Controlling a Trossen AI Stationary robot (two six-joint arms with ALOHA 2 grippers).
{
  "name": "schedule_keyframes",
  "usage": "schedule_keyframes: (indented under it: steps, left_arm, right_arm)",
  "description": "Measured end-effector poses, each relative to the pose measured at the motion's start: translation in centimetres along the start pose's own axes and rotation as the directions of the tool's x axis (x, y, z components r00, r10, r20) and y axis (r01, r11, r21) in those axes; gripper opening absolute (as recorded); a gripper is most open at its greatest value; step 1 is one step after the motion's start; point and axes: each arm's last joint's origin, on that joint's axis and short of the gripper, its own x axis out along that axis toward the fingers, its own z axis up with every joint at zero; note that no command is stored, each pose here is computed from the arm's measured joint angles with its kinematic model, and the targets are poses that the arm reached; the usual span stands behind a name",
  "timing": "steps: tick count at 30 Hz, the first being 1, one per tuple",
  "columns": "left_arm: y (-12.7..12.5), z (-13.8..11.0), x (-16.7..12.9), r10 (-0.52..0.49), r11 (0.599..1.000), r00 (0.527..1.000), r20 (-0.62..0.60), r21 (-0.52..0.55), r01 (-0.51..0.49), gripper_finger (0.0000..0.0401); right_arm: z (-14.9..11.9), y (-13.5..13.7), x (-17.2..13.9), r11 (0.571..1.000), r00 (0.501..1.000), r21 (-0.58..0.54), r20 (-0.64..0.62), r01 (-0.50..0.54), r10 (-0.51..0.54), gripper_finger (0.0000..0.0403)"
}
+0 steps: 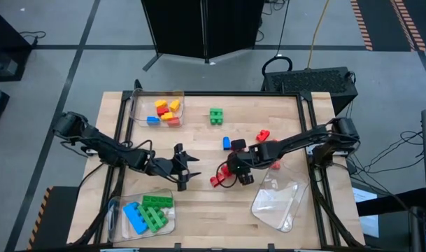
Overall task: Sort blocks by size
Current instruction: Put the four-stud red game piece into the bottom left transparent bin
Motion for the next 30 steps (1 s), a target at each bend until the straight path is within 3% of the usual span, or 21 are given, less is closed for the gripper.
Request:
schedule_keyframes:
  steps: [9,16,22,30]
  left_arm:
    - [-0.3,0.2,-0.1,-0.015,0.997,1.000,0.024,0.079,0.013,0.0255]
    - [-0.5,0.2,-0.2,-0.020,0.996,1.000,0.022,0.083,0.018,0.0255]
    - [-0.5,0.2,-0.2,-0.019,0.996,1.000,0.021,0.083,0.018,0.0255]
    - [-0.5,0.1,-0.2,-0.019,0.996,1.000,0.020,0.084,0.017,0.0255]
  right_arm:
    - [0.9,-0.9,-3.8,0.997,0.992,0.077,0.126,0.017,-0.027,0.0086]
    - [0.4,-0.9,-4.4,0.997,0.995,0.075,0.098,-0.006,-0.002,0.0074]
    - [0.1,-0.2,-1.8,0.999,0.999,-0.009,0.010,-0.047,0.047,0.0125]
    - [-0.4,0.5,0.6,0.985,0.989,-0.102,-0.072,-0.137,0.130,0.0245]
